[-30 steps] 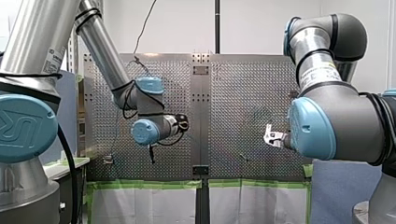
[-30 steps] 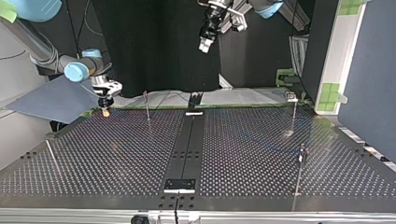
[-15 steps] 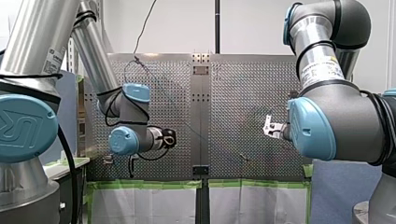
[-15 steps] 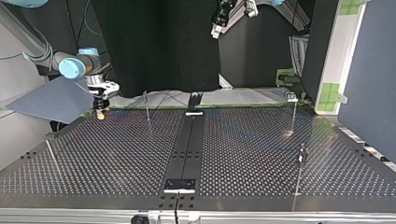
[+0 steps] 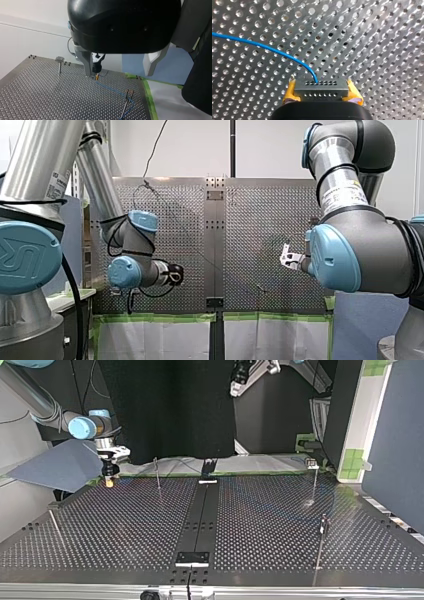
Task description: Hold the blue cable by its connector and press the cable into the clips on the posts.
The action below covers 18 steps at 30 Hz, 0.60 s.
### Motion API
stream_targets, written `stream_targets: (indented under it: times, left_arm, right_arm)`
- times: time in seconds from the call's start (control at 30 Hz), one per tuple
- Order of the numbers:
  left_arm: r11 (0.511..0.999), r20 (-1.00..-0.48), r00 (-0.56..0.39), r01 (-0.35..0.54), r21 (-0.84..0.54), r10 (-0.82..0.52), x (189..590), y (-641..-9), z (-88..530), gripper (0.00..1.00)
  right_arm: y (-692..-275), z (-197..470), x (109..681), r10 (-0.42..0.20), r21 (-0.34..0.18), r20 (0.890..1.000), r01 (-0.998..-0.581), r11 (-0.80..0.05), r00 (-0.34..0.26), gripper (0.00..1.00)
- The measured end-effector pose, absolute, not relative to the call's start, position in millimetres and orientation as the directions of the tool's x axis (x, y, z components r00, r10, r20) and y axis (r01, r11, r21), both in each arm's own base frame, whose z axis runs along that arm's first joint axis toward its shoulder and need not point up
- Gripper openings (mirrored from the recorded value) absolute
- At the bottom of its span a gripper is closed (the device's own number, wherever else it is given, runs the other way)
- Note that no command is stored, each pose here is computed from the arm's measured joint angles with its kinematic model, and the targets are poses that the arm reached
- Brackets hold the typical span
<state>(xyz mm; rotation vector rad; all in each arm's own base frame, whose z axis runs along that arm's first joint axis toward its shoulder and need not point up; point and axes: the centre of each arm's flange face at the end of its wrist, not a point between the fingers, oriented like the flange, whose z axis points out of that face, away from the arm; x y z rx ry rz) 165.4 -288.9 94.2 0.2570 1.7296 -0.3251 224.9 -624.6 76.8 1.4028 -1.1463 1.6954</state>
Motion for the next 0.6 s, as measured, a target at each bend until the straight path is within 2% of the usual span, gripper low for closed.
stream_targets:
  times: [0.6]
  left_arm:
    - [0.936, -0.984, -0.178, 0.347, -0.062, 0.001, 168.7, -292.0, 96.1, 1.0]
  right_arm:
    - [-624.6, 77.3, 226.2, -0.042, -0.213, 0.976, -0.886, -0.412, -0.215, 0.0]
